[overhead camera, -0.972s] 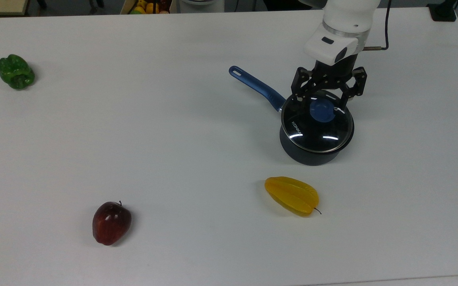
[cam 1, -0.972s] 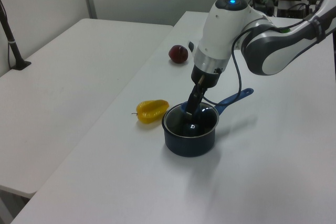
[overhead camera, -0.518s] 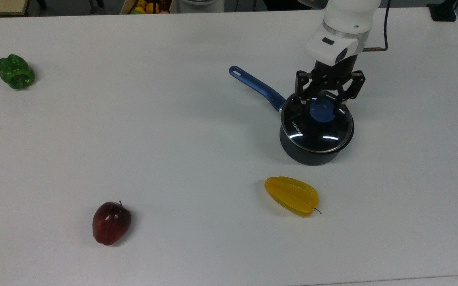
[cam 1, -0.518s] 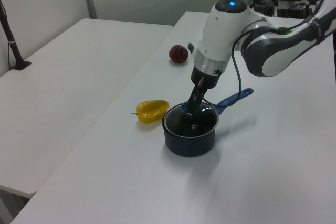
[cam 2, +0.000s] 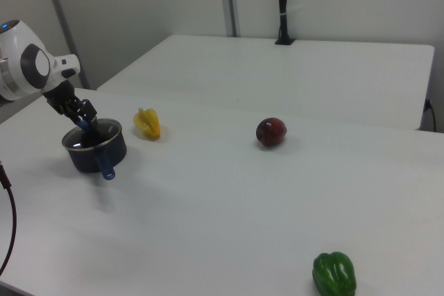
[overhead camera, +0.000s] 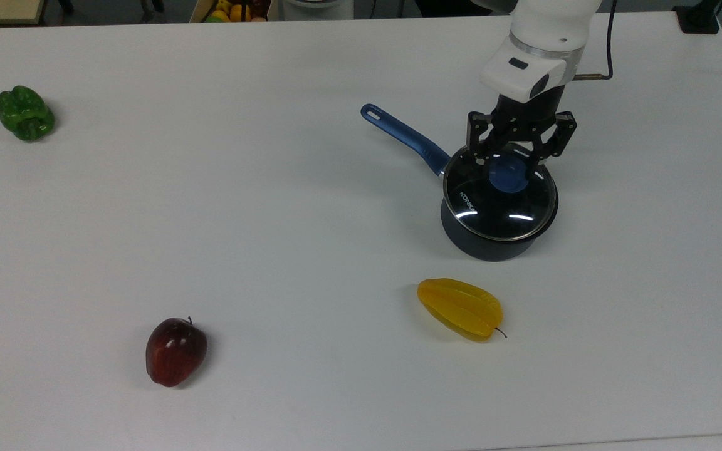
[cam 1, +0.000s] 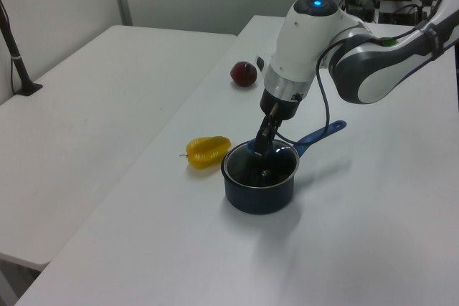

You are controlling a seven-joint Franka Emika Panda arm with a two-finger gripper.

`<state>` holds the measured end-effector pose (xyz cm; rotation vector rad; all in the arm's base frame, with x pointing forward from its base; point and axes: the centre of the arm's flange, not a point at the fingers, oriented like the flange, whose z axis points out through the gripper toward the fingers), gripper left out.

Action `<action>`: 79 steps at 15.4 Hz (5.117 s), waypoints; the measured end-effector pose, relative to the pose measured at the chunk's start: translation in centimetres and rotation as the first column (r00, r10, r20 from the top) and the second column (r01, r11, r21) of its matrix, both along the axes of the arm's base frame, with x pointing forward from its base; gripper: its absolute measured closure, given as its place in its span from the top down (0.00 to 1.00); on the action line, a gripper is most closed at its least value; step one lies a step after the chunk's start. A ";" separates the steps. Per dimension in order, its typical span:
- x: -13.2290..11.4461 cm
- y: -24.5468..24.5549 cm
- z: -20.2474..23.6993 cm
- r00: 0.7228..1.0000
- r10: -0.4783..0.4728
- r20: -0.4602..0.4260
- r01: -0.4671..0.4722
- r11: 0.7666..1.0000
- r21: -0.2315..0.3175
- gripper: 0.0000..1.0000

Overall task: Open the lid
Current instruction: 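Close the gripper on the blue knob of the glass lid, then lift the glass lid off the pot and carry it beside the pot, then lower the glass lid flat onto the table, then open the gripper and raise it away from the lid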

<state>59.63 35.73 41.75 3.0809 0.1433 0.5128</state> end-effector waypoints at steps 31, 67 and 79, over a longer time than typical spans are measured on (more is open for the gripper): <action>2.9 -29.9 4.2 0.908 -0.417 0.037 0.418 0.909 -0.004 0.61; 5.6 -32.2 5.8 0.933 -0.360 0.022 0.361 0.931 -0.052 1.00; -5.1 -32.8 20.0 0.949 -0.121 -0.292 0.102 0.992 -0.077 1.00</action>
